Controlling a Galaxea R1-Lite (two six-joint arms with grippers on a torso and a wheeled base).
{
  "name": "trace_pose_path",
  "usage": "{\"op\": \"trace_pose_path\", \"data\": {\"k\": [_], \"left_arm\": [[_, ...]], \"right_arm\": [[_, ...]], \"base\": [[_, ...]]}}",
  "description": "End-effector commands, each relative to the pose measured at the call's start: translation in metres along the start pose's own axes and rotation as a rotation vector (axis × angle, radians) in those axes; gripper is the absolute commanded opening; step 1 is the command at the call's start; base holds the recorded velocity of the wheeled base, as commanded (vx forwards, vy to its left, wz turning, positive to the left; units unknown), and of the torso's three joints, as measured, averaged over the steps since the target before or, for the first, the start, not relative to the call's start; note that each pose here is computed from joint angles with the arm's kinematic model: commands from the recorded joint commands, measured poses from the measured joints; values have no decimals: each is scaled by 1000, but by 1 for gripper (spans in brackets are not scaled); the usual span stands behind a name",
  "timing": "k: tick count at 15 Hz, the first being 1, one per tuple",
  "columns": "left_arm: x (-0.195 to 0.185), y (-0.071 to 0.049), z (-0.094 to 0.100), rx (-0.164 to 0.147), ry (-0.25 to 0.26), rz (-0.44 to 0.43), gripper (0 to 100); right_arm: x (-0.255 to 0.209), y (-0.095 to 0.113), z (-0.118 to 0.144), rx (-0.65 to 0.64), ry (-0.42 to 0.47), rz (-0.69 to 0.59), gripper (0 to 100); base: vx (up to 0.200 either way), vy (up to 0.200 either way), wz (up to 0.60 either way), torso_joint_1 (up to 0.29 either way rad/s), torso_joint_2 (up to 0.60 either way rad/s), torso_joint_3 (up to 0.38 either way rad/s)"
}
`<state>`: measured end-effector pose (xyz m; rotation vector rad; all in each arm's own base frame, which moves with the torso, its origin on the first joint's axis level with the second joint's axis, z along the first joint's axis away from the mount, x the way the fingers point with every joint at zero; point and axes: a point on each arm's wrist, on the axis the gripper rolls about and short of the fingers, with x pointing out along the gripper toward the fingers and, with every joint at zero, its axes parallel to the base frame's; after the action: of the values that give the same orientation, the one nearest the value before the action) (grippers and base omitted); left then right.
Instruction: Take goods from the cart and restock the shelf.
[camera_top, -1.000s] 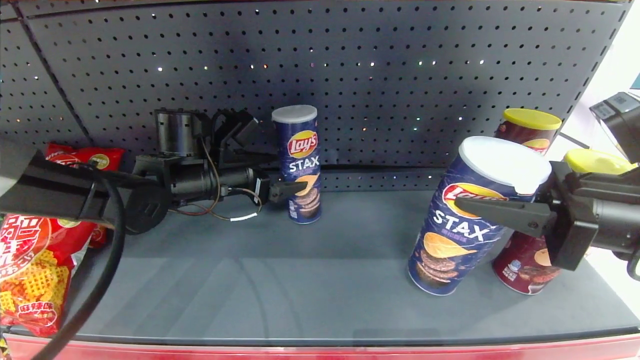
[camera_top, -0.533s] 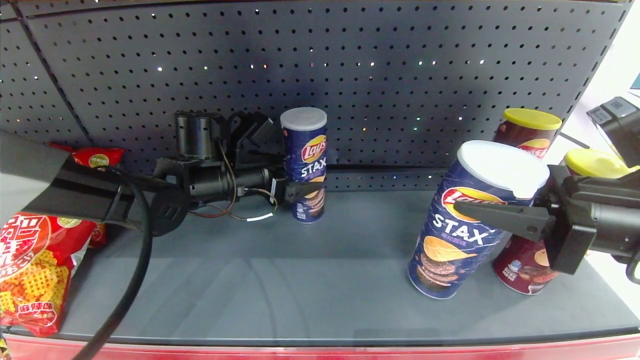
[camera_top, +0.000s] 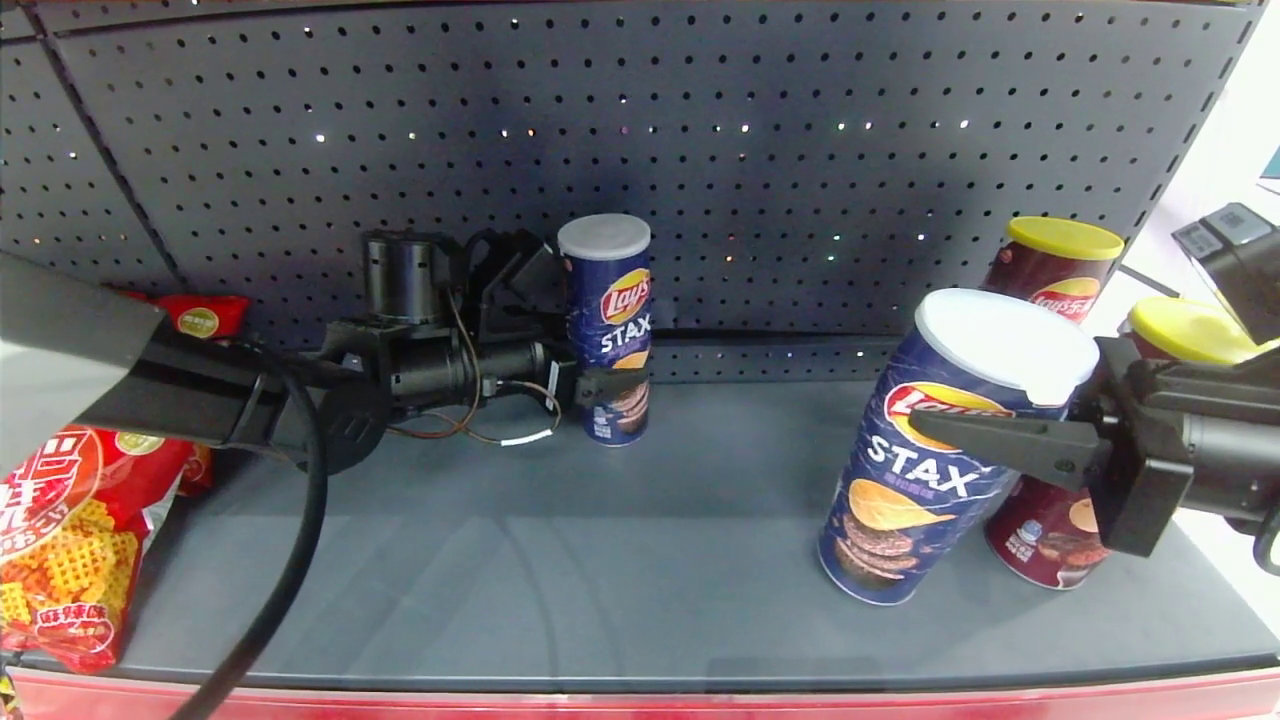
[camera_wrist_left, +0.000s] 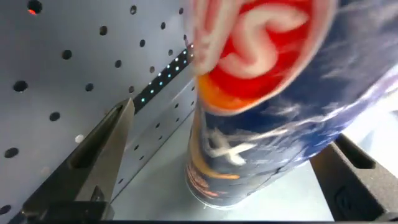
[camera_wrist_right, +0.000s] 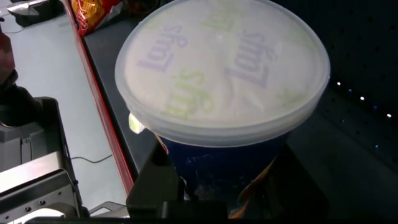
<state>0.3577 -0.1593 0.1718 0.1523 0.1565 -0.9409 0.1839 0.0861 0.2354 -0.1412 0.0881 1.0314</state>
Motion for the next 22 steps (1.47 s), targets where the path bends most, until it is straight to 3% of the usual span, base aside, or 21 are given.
{"op": "trace_pose_path", "data": {"k": [1, 2, 3, 6, 8, 11, 12, 13, 15, 19, 22], "left_arm": [[1, 1, 1, 3, -5, 2, 100], [2, 2, 1, 3, -3, 9, 100], [3, 2, 0, 2, -1, 14, 0], [-1, 0, 6, 12, -13, 18, 0], [-13, -12, 18, 26, -34, 5, 0], [-50, -46, 30, 36, -46, -38, 0], [-80, -75, 26, 32, -28, -71, 0], [-98, -92, 20, 28, -13, -95, 0], [-120, -110, 8, 21, 12, -111, 0], [-114, -127, 4, 26, 34, -171, 0], [-92, -127, 2, 21, 59, -201, 0]], "right_arm": [[-1, 1, 0, -1, -1, 1, 0], [-1, 1, -1, -1, -1, 1, 0], [-1, 1, -1, -1, -1, 1, 0], [-2, 1, 1, -4, -5, 0, 0], [-1, 1, 2, -8, -8, -1, 0], [1, -1, 3, -9, -8, 1, 0], [2, -1, 4, -10, -8, 2, 0], [3, -1, 3, -8, -5, 4, 0], [6, 0, 2, -6, -1, 18, 0], [11, 1, 3, -8, 1, 30, 0], [11, 1, 6, -13, -7, 29, 0]], "base": [[0, 0, 0, 0, 0, 0], [0, 0, 0, 0, 0, 0], [0, 0, 0, 0, 0, 0], [0, 0, 0, 0, 0, 0], [0, 0, 0, 0, 0, 0], [0, 0, 0, 0, 0, 0], [0, 0, 0, 0, 0, 0], [0, 0, 0, 0, 0, 0], [0, 0, 0, 0, 0, 0], [0, 0, 0, 0, 0, 0], [0, 0, 0, 0, 0, 0]]}}
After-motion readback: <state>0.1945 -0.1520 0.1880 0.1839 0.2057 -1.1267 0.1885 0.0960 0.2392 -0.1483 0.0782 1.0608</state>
